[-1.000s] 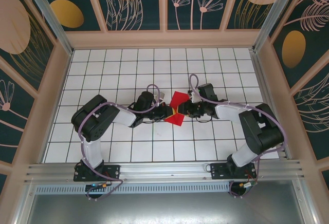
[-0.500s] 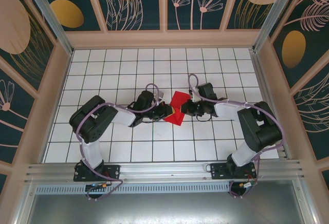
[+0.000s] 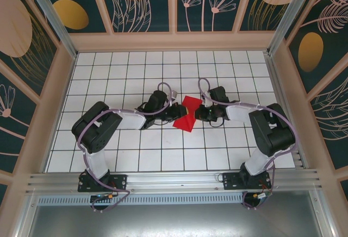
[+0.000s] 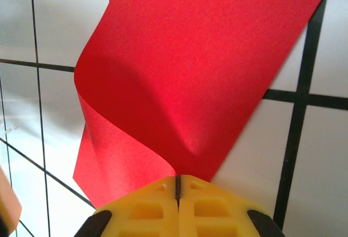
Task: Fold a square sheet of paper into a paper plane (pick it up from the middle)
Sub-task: Fold the triangle a second time at the center of the table.
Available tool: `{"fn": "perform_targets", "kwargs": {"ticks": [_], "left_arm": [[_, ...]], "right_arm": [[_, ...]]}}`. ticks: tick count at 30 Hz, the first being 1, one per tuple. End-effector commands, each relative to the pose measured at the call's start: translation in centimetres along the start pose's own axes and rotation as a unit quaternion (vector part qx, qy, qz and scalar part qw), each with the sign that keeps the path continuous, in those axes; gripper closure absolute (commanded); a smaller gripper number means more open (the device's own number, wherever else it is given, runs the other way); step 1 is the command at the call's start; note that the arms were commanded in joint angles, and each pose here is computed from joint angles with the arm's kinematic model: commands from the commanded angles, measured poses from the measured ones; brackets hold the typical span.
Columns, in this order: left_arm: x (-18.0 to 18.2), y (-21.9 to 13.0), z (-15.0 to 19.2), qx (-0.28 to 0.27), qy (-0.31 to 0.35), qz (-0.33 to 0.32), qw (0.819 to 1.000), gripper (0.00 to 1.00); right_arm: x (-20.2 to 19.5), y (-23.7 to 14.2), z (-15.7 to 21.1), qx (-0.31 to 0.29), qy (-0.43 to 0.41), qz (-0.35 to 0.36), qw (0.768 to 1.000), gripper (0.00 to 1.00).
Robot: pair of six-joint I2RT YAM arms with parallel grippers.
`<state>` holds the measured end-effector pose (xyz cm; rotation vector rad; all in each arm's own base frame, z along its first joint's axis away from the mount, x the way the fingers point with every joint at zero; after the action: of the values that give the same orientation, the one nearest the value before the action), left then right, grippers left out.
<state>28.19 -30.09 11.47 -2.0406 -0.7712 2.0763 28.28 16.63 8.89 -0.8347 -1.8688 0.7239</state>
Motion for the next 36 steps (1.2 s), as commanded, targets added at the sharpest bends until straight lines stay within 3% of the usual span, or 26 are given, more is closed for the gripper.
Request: {"fn": "perform_targets", "kwargs": {"ticks": [1, 11, 36], "left_arm": [[0.1, 0.9, -0.1, 0.008, 0.015, -0.012, 1.000, 0.86], [0.7, 2.1, -0.3, 0.019, 0.014, -0.026, 0.999, 0.92], [2.0, 3.2, -0.4, 0.026, 0.010, -0.043, 0.999, 0.95]], "right_arm": [[-0.3, 0.1, -0.6, 0.004, -0.014, 0.008, 1.000, 0.94], [-0.4, 0.4, -0.7, 0.012, -0.023, 0.007, 1.000, 0.94], [-0.5, 0.8, -1.7, 0.015, -0.036, 0.013, 0.999, 0.94]]}}
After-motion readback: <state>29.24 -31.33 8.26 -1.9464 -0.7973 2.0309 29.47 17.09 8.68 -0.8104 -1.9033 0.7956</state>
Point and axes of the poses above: each hand's point on the last joint's axis, 136 mm out from that joint toward the fingers, its own y axis out along the fingers, its own x axis along the line the jaws close on, z = x × y, the point moved 8 cm from there along -y, back along the fingers, and after that the axes turned 12 degrees about -y, right-handed, at the moved point
